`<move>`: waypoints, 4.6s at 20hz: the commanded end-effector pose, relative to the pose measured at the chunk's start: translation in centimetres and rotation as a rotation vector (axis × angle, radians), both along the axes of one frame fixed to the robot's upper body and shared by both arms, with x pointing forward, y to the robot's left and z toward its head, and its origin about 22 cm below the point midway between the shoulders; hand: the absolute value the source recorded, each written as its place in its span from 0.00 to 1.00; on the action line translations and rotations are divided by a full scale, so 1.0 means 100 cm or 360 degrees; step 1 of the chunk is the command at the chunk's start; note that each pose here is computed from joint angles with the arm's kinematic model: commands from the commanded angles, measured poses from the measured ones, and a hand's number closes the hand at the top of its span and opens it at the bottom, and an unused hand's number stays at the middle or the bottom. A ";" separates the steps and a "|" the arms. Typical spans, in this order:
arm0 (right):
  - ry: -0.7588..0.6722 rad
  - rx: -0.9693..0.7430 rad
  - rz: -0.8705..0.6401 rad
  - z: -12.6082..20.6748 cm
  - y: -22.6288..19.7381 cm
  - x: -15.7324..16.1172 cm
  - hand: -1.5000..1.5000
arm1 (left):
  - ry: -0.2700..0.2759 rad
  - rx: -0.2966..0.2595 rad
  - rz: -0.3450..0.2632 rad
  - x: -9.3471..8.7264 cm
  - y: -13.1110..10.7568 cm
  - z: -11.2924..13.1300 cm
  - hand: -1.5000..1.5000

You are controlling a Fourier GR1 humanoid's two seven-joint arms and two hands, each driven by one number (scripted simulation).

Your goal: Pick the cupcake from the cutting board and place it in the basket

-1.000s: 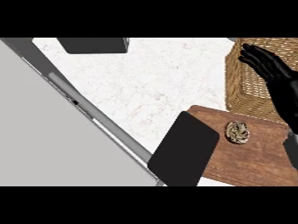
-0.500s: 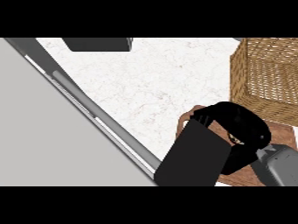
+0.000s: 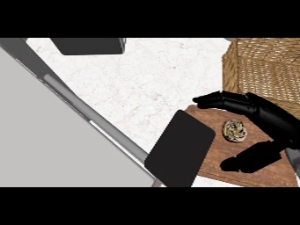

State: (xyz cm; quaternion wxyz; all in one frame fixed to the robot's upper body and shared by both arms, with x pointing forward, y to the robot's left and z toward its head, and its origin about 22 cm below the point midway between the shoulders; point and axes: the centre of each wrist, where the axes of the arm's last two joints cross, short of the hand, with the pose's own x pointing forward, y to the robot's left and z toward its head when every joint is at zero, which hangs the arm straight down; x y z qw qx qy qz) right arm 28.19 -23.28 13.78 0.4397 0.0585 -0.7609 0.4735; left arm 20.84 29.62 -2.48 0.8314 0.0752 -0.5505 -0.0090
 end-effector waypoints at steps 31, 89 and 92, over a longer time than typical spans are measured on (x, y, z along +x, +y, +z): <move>-0.0065 -0.1221 -0.0009 0.129 -0.087 0.007 0.00 | 0.0252 0.0003 -0.0003 -0.015 0.000 -0.029 0.50; -0.0010 -0.1444 -0.0012 -0.107 -0.065 0.036 0.00 | 0.0249 -0.0024 -0.0002 -0.013 -0.006 -0.025 0.50; -0.0026 -0.1407 -0.0022 -0.118 -0.052 0.030 0.00 | 0.0234 0.0006 -0.0035 -0.002 -0.001 -0.020 0.50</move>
